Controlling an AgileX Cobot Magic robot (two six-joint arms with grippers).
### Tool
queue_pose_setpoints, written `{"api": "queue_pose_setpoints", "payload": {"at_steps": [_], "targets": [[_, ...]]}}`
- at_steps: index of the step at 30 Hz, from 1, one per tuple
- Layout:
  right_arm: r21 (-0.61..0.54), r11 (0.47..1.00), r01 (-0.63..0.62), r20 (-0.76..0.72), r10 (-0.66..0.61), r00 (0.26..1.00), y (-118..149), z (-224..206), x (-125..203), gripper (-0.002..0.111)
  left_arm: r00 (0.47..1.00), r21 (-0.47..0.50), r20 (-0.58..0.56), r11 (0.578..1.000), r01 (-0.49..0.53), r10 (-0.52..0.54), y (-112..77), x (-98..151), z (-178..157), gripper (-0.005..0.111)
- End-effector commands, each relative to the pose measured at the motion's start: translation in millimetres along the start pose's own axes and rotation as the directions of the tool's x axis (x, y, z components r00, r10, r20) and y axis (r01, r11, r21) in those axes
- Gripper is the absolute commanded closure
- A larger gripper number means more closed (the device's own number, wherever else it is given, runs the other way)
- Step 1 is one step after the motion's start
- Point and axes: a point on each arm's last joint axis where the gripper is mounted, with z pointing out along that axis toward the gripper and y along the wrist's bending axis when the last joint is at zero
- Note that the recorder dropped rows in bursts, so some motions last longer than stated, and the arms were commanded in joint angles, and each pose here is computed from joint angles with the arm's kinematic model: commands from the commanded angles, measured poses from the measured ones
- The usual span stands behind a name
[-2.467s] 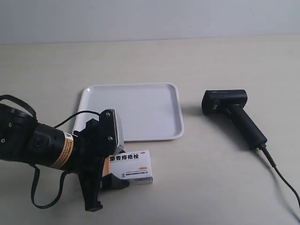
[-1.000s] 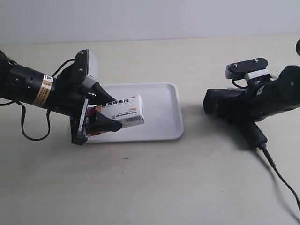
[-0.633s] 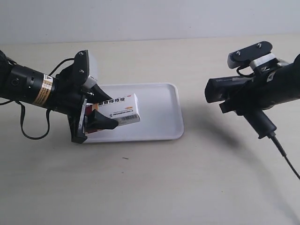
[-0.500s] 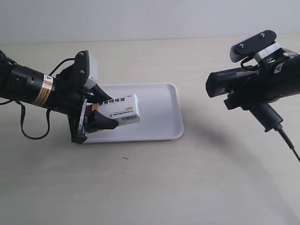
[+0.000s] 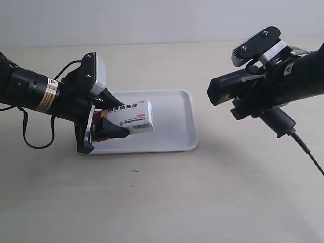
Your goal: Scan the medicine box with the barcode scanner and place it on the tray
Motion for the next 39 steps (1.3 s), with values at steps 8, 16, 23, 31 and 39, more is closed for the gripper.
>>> {"api": "queue_pose_setpoints", "payload": {"at_steps": [8, 16, 23, 31, 39], "targets": [[0.046, 0.999, 0.003, 0.107, -0.008, 0.994, -4.3, 0.6, -12.0, 0.108, 1.0, -0.009, 0.025, 1.0, 0.002, -0.002, 2.5, -4.0, -1.4, 0.107], [-0.005, 1.0, -0.027, 0.003, 0.027, 1.0, -6.0, 2.3, -24.4, 0.108, 0.999, -0.021, 0.031, 1.0, 0.018, -0.017, 3.6, -4.5, -1.4, 0.107], [0.029, 0.968, -0.248, -0.001, 0.248, 0.969, -19.7, 22.9, -17.3, 0.108, 0.975, -0.17, 0.079, 0.961, 0.218, -0.207, 19.1, 0.3, 2.9, 0.107], [0.033, 0.937, -0.349, -0.101, 0.351, 0.931, -11.7, 86.6, 13.5, 0.108, 0.948, -0.188, 0.039, 0.929, 0.318, -0.316, 33.6, 34.4, 37.0, 0.107], [0.031, 0.935, -0.354, -0.121, 0.355, 0.927, -8.6, 91.6, 17.1, 0.096, 0.95, -0.202, -0.032, 0.933, 0.299, -0.311, 34.1, 52.9, 49.0, 0.07]]}}
